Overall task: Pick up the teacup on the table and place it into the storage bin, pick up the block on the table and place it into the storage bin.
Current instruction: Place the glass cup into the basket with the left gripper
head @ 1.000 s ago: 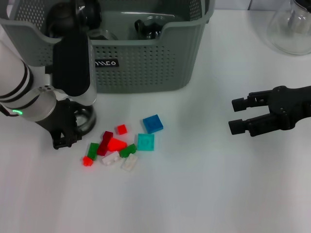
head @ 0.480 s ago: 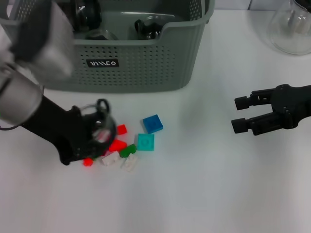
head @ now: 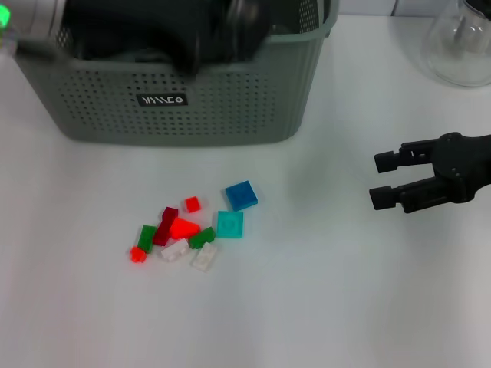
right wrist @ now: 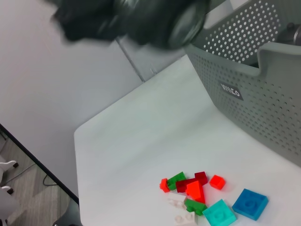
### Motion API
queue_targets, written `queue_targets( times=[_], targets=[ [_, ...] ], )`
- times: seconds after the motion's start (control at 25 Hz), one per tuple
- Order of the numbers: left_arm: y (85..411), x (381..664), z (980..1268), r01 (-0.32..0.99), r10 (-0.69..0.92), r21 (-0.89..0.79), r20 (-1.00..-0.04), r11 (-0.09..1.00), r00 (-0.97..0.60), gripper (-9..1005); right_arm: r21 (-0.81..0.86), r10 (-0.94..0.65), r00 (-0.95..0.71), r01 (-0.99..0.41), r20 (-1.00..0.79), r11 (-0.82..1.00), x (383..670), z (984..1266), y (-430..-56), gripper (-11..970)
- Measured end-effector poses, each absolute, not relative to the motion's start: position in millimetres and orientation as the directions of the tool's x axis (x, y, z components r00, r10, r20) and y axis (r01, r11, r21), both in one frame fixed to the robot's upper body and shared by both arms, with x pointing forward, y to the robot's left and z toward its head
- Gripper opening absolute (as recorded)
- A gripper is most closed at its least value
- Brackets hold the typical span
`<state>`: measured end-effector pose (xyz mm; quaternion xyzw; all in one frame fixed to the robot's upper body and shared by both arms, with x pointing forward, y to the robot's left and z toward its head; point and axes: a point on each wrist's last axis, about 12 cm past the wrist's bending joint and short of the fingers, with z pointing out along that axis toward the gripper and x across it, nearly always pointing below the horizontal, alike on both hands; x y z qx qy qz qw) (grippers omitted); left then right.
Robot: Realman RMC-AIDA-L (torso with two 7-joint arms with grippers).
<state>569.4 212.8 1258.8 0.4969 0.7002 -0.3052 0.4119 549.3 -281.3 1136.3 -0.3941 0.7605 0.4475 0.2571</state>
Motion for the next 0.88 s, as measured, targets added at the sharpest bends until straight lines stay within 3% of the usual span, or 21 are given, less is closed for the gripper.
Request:
queue_targets(
  times=[0.16,0.32,0.44,0.68,0.88],
  targets=[
    [206.2,606.2,1270.4,0.883,0.426,-0.006,-0.874,0.469,-0.232,44,0.486,-0.367,-0.566,-0.824,-0.738,0.292,549.7,1136.8,-280.8,928],
    [194.2,630.2,1268.5,0.834,0.456,-0.004,-0.836,0.552,-0.306,43,0.497,-0.363,-0.579,-0.815,-0.73,0.299,550.4,1137.7,-280.8,928],
    [175.4,658.2,1257.5,0.759,0.524,0.022,-0.737,0.651,-0.428,42,0.502,-0.362,-0.587,-0.808,-0.724,0.308,551.2,1139.4,-282.5,928],
    [153.2,684.4,1245.8,0.688,0.618,0.141,-0.591,0.712,-0.518,40,0.505,-0.361,-0.591,-0.805,-0.721,0.311,551.5,1139.5,-283.2,927],
    [146.3,692.1,1228.3,0.686,0.647,0.165,-0.54,0.709,-0.539,40,0.503,-0.362,-0.589,-0.807,-0.722,0.31,552.1,1139.5,-282.7,927]
  ],
)
